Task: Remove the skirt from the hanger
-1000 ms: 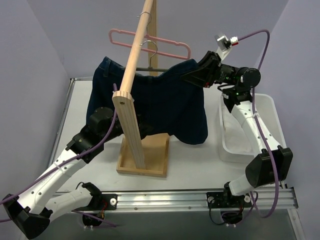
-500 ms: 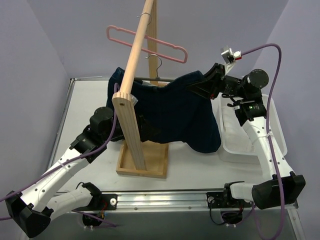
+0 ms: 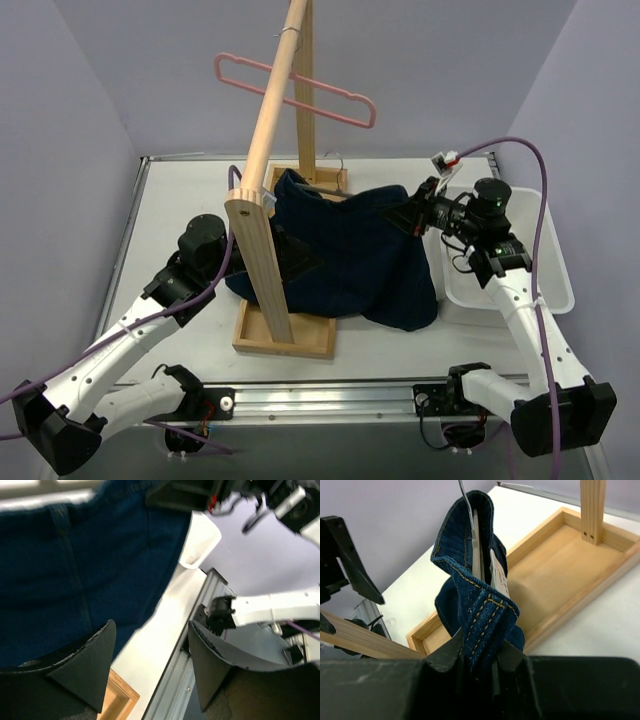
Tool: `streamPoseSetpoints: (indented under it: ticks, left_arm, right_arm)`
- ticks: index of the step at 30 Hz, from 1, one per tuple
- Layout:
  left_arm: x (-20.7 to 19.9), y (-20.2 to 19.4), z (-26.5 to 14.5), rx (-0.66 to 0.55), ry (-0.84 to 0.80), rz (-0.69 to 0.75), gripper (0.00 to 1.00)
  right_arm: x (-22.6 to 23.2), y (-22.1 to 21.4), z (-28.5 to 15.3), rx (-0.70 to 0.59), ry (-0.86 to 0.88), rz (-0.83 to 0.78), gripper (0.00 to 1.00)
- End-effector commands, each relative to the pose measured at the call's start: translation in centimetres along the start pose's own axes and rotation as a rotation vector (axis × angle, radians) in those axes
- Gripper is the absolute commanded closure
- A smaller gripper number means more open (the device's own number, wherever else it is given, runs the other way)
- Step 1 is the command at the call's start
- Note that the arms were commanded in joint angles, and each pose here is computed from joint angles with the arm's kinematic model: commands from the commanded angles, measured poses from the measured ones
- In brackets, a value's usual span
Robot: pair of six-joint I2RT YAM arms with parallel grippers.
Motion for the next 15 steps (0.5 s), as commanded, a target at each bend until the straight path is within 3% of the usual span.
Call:
streamPoseSetpoints:
  ticks: [1, 4, 8, 15]
  left_arm:
    - [0.3, 2.1, -0.2, -0.066, 0.107, -0.039, 0.33]
    - [2.0, 2.6, 0.1, -0.081, 0.264, -0.096, 0.37]
    - [2.2, 4.6, 1.2, -0.123, 0.272, -0.114, 0.36]
    - [3.1, 5.4, 2.7, -0.128, 0.287, -0.082, 0.36]
  right_arm:
    - [0.9, 0.5, -0.8, -0.104, 0.001, -0.065, 1.00]
    - [1.6, -1.1, -0.6, -0.100, 0.039, -0.051, 1.00]
    - [3.6, -3.5, 0.6, 0.001, 0.084, -0.061, 1.00]
    - [6.4, -3.7, 0.9, -0.024, 0.121, -0.073, 1.00]
Point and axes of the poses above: each gripper's point midway between its finger pads, its own z axis out along the fingers, its own x axis along the line the jaws close on, y = z × x, the point moved 6 cm from there along -z, back along the fingers, and after that the axes turned 12 degrees about z, right-handed, at the moved point
